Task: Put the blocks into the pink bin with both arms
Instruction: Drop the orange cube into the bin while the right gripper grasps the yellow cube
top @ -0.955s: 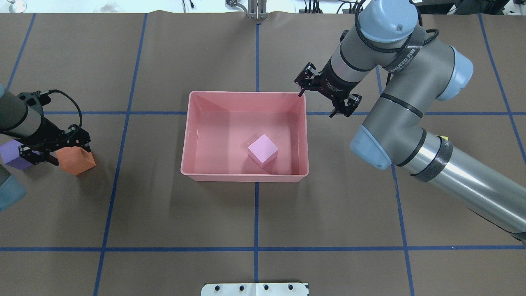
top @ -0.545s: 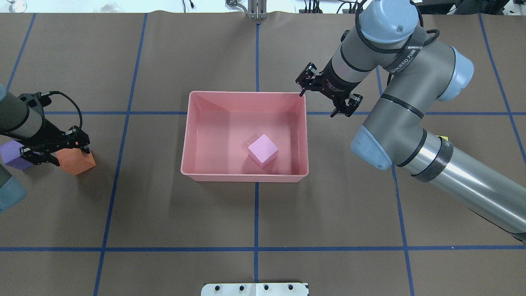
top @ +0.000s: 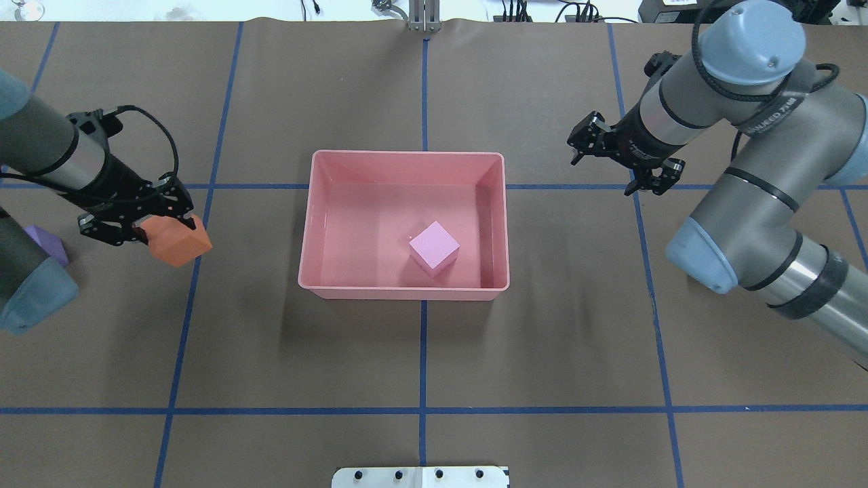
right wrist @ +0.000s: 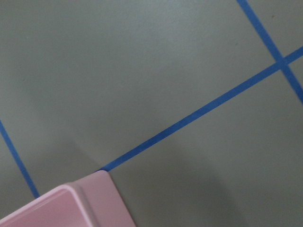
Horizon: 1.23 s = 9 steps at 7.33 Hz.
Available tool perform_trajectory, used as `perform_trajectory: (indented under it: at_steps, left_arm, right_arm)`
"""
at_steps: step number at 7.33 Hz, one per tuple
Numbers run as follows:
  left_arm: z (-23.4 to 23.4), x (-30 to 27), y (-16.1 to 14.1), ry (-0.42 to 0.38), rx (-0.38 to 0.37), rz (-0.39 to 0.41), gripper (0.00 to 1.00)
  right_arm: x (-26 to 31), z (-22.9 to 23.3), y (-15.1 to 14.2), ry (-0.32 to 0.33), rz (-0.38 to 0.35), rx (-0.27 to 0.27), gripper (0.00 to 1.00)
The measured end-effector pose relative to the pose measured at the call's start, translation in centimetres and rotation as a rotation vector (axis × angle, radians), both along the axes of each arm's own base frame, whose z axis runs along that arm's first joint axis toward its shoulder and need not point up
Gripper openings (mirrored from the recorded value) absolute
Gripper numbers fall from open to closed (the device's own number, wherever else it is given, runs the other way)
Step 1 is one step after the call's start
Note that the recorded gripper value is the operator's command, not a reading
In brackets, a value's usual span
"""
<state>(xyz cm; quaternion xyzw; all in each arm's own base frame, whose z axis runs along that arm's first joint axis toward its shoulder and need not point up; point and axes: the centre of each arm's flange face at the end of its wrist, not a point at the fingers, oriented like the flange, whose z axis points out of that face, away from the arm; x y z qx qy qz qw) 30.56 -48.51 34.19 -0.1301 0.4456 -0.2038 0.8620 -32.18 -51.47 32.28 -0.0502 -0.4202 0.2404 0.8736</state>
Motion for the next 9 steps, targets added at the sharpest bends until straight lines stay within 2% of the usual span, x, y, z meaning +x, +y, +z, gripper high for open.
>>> perform_trajectory:
  at_steps: [2,3,4,6,9]
  left_arm:
    - [-12.1,2.0,-1.7,0.045,-0.012,-0.040,0.00]
    - [-16.0,3.5,-1.5,0.050,-0.013,-0.045,0.00]
    - [-17.9,6.3,-0.7,0.027,0.004,-0.047,0.00]
    - [-18.1,12.2,0.5,-0.050,0.042,-0.046,0.00]
    - [-16.4,17.2,1.2,-0.117,0.054,-0.026,0.00]
  right_arm:
    - [6.5,6.9,1.3,0.069,-0.110,0.080,0.99]
    - [9.9,10.0,1.8,0.080,-0.166,0.103,0.99]
    - [12.0,12.5,2.5,0.085,-0.222,0.122,0.99]
    - [13.3,14.9,3.3,0.092,-0.276,0.144,0.99]
    - [11.3,17.2,4.3,0.063,-0.329,0.227,0.99]
